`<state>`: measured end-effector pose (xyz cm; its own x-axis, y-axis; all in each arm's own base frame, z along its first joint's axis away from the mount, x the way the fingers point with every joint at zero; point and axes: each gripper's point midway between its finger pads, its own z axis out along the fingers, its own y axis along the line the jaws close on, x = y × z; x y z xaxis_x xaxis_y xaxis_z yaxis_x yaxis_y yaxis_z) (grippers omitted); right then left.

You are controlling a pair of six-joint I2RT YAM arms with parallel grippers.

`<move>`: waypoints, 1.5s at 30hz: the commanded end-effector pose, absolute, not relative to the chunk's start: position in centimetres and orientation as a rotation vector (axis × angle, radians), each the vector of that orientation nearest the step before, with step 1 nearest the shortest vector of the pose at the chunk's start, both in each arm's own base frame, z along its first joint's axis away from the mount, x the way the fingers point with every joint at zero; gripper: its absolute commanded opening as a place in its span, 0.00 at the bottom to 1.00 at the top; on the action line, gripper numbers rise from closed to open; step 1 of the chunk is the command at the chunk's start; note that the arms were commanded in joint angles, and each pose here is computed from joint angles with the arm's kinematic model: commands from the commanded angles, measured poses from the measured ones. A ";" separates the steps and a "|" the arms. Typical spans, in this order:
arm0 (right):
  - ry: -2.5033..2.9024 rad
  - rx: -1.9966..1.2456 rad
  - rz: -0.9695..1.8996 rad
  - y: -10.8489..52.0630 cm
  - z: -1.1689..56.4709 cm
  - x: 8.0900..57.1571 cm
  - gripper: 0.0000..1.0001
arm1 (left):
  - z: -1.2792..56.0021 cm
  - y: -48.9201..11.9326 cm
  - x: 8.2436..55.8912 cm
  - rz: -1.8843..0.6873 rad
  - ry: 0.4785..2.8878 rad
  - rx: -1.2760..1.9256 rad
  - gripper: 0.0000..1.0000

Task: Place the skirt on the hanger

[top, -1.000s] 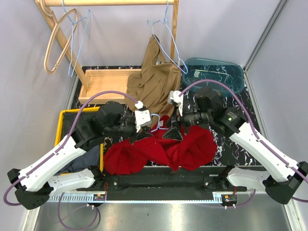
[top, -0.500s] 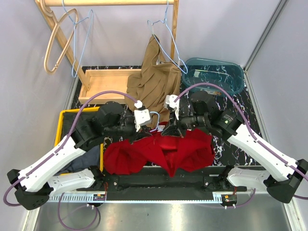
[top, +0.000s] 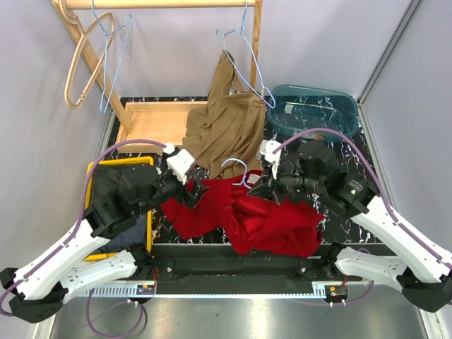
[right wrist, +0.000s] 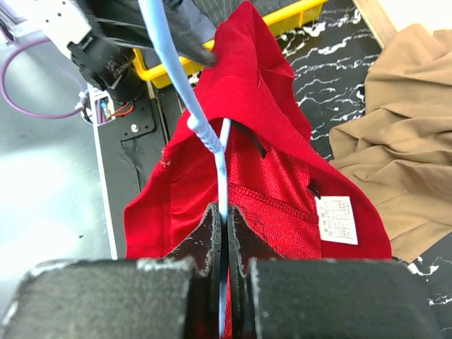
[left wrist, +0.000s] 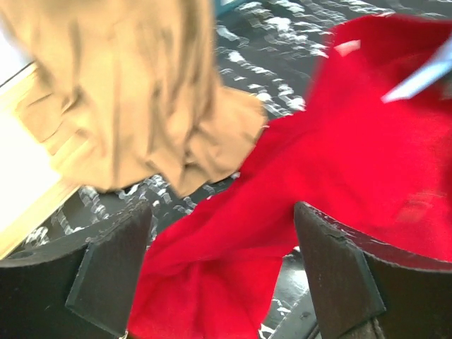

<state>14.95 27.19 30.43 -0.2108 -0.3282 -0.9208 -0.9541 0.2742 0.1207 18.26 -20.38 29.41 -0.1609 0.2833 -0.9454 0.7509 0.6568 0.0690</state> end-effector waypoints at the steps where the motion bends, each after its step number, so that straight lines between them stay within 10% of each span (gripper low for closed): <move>1: 1.576 -1.127 0.956 26.9 34.9 14.7 0.00 | 30.3 -18.4 20.4 -0.406 1.728 0.637 0.86; 21: 1.529 -1.096 0.938 24.8 37.2 13.2 0.00 | 25.3 -17.8 17.2 -0.545 1.842 0.628 0.86; 26: 1.514 -1.098 0.954 24.7 37.4 12.7 0.00 | 23.8 -18.3 19.3 -0.472 1.908 0.539 0.64; 31: 1.526 -1.088 0.941 24.2 37.2 12.6 0.00 | 24.0 -18.1 21.0 -0.387 1.939 0.460 0.12; 34: 1.549 -1.079 0.935 23.8 37.0 12.4 0.00 | 24.3 -17.2 21.9 -0.322 1.951 0.396 0.00; 45: 1.540 -1.078 0.925 22.6 37.8 11.4 0.00 | 25.2 -12.1 25.7 -0.198 2.012 0.102 0.00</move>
<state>11.98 23.19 33.55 -0.1835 -0.2795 -0.9425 -0.9455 0.3125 0.0914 24.14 -13.78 22.50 -0.4812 0.0745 -0.8735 0.2515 0.9662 -0.0562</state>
